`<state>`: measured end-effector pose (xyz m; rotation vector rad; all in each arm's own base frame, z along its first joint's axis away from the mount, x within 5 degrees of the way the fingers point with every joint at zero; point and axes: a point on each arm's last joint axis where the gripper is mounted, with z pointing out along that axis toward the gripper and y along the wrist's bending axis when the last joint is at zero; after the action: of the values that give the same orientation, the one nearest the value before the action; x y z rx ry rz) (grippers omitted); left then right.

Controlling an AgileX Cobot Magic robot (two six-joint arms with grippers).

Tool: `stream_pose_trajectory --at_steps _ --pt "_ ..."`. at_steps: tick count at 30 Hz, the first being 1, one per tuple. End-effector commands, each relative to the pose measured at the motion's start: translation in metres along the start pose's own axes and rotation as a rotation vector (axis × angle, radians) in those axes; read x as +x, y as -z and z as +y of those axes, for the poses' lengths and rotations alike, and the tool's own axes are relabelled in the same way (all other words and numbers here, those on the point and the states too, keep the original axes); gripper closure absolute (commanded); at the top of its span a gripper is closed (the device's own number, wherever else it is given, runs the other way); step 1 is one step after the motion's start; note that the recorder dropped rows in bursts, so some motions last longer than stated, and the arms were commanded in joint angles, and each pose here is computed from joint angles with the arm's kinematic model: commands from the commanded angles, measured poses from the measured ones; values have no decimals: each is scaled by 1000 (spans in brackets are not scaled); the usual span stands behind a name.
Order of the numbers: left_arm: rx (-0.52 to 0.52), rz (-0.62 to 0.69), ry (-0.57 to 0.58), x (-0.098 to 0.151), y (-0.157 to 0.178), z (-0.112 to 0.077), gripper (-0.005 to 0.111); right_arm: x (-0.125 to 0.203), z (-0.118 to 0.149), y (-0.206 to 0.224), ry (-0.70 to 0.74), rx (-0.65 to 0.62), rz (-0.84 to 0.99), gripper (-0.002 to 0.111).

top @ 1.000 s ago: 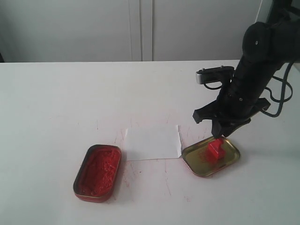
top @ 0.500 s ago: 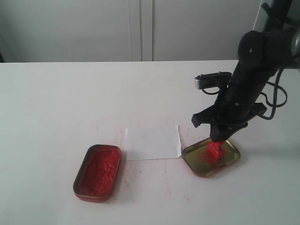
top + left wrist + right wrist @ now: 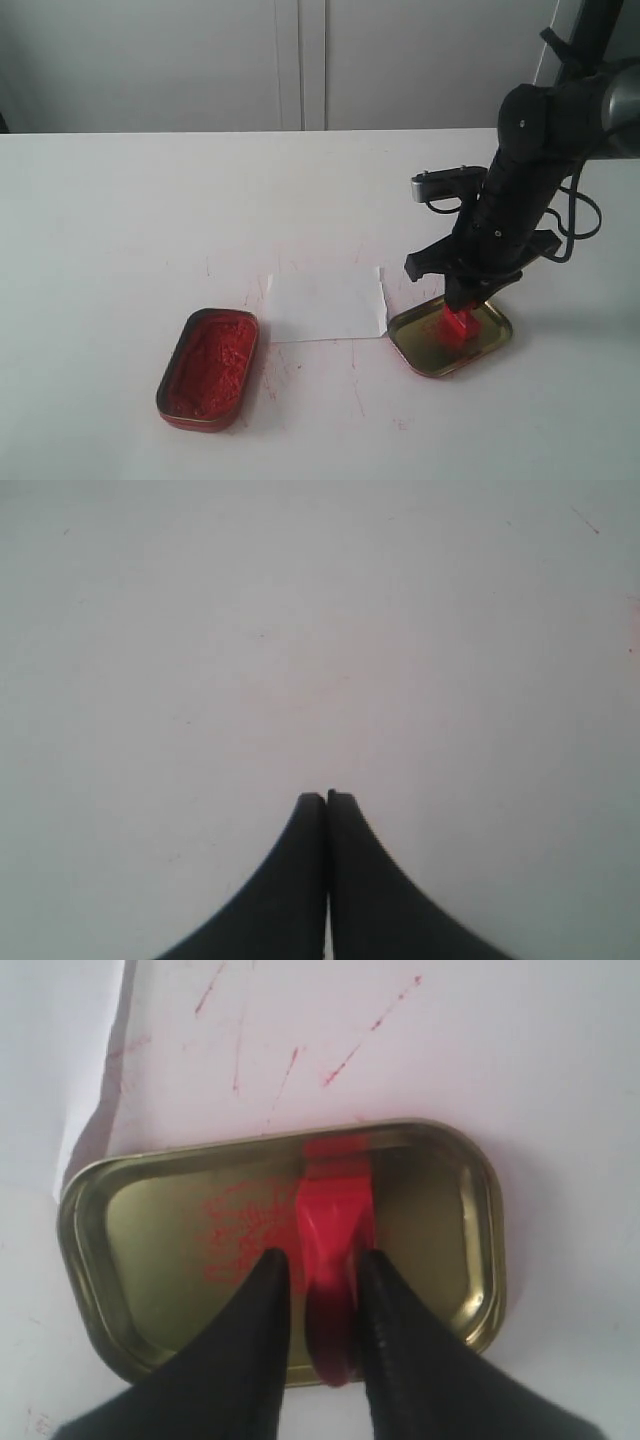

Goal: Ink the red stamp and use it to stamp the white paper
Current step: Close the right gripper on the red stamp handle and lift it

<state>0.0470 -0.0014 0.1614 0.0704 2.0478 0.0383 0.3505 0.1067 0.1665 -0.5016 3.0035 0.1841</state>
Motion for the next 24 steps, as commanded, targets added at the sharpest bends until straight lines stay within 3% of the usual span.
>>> stream_pose_trajectory --at_steps 1,11,15,18,24 --pt "9 3 2 2 -1 -1 107 -1 -1 -3 13 5 1 84" --pt "9 3 2 2 -1 -1 107 -1 -2 -10 12 5 20 84" --pt "9 3 2 2 -1 -1 107 -1 -2 -10 13 7 20 94" --pt "9 3 2 2 -1 -1 107 -1 -3 -10 23 21 24 108" --pt "9 3 2 2 -1 -1 107 -1 -5 -10 -3 39 26 108"
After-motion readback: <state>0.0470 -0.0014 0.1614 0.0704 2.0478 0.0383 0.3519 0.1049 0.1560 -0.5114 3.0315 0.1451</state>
